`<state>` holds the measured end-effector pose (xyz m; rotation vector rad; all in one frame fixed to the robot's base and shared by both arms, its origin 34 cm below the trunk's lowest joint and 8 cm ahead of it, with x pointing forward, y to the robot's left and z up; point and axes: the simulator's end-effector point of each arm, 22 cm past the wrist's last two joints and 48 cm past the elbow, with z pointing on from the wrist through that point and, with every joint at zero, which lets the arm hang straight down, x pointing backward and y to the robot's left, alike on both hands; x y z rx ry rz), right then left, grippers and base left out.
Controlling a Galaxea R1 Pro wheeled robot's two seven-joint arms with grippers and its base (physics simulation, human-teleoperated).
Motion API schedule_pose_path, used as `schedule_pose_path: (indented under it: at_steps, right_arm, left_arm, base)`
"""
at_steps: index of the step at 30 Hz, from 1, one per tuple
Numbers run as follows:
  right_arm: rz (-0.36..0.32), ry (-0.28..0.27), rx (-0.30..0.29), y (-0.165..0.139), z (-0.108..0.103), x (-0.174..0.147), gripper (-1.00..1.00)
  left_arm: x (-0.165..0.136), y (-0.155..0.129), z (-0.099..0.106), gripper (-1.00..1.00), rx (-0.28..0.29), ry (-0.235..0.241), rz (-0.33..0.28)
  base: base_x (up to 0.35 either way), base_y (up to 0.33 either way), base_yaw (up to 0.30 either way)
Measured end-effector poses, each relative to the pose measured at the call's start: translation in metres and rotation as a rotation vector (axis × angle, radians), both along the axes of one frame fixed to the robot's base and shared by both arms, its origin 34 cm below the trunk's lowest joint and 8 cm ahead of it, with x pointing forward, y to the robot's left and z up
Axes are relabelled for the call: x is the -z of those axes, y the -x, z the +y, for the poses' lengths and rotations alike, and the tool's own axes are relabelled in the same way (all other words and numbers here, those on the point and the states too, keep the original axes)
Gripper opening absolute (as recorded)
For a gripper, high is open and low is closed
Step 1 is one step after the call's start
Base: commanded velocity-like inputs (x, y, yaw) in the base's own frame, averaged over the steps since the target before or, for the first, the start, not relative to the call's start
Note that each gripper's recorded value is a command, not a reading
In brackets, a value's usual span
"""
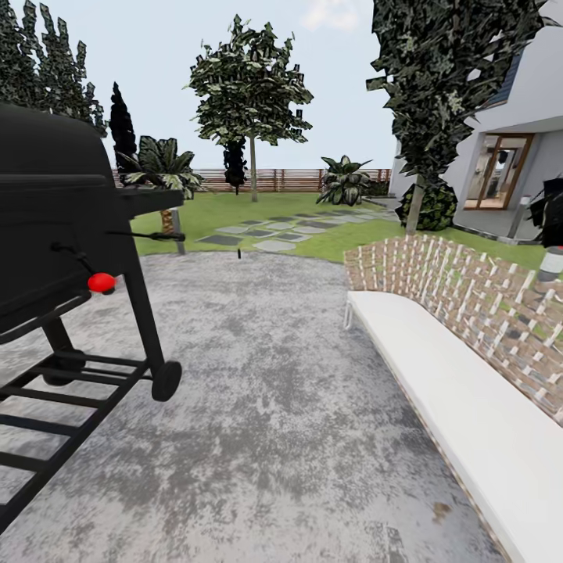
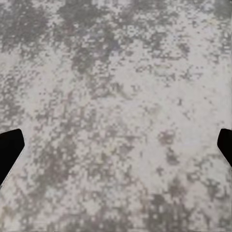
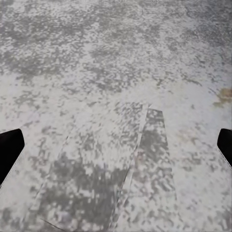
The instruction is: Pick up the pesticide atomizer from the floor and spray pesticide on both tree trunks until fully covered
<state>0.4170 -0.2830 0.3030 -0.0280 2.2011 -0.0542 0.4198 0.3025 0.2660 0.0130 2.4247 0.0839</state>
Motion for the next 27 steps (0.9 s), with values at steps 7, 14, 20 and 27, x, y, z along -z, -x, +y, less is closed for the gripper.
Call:
schedule_pose_path:
  at_steps: [7,14,20,27]
  right_arm:
    - [0.002,-0.001,-0.002,0.0005,0.0008,0.0004,1.0]
    - [0.002,0.0,-0.002,0.0008,0.0006,0.0006,1.0]
    - [0.002,0.0,-0.002,0.0007,0.0005,0.0005,1.0]
    - [0.002,-0.001,-0.002,0.0006,0.0008,0.0005,1.0]
  left_arm:
    - [0.0,0.0001,0.0005,1.0,-0.001,0.0,0.0]
    - [0.0001,0.0002,0.0002,1.0,-0.001,0.0,0.0]
    - [0.0,0.0,0.0007,1.0,-0.001,0.0,0.0]
    - [0.0,0.0002,0.0005,1.0,-0.001,0.0,0.0]
  base:
    - [0.34,0.0,0.0]
    - [0.34,0.0,0.0]
    - [0.34,0.0,0.0]
    - [0.34,0.0,0.0]
